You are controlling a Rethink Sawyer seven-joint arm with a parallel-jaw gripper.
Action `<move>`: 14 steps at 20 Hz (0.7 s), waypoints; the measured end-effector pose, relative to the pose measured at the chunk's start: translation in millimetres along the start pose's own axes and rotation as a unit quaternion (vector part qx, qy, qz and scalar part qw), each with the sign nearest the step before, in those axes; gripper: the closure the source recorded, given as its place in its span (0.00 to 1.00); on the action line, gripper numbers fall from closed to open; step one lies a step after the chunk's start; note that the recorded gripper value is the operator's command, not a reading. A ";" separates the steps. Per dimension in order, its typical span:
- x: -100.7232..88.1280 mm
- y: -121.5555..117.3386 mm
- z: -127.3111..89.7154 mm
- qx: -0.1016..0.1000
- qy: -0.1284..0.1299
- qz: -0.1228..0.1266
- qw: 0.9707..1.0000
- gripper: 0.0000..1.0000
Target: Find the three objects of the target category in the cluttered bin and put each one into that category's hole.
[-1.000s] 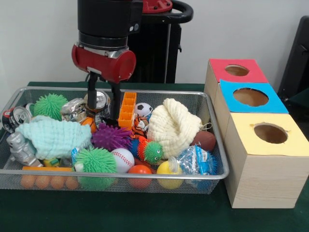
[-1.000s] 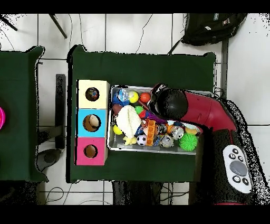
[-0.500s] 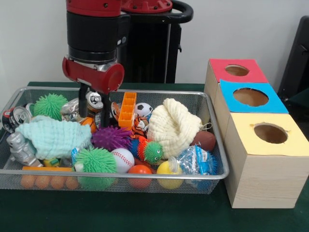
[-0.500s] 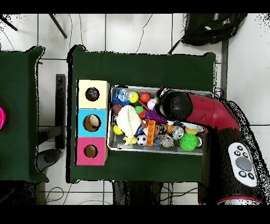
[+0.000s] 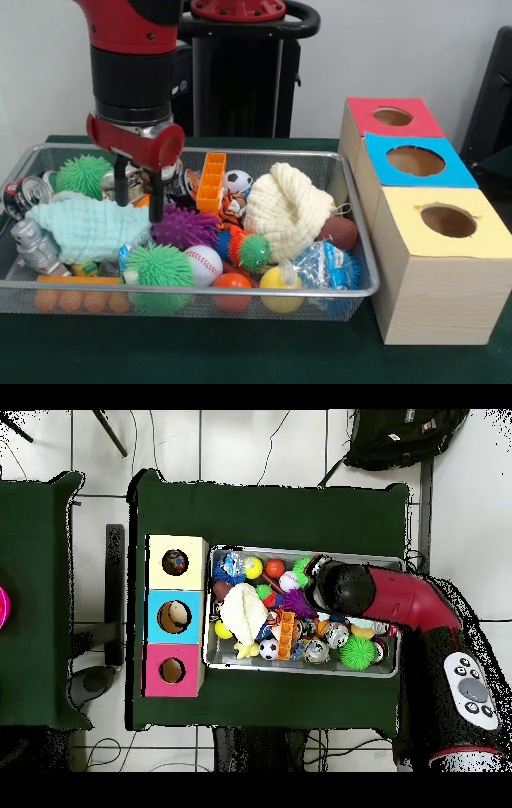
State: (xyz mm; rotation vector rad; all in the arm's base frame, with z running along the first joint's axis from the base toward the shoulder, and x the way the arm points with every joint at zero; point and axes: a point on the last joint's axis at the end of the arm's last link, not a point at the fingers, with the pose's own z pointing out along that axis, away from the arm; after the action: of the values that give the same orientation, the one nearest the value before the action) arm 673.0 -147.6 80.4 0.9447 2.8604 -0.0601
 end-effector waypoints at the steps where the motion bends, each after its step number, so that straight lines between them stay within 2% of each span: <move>1: -0.1 -5.1 2.6 0.003 0.000 -0.002 1.000 0.00; 14: 1.1 -34.4 18.5 0.020 0.004 -0.008 1.000 0.00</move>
State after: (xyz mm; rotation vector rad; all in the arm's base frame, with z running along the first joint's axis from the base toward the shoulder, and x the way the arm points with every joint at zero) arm 653.6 -176.0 61.8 0.9309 2.8847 -0.1172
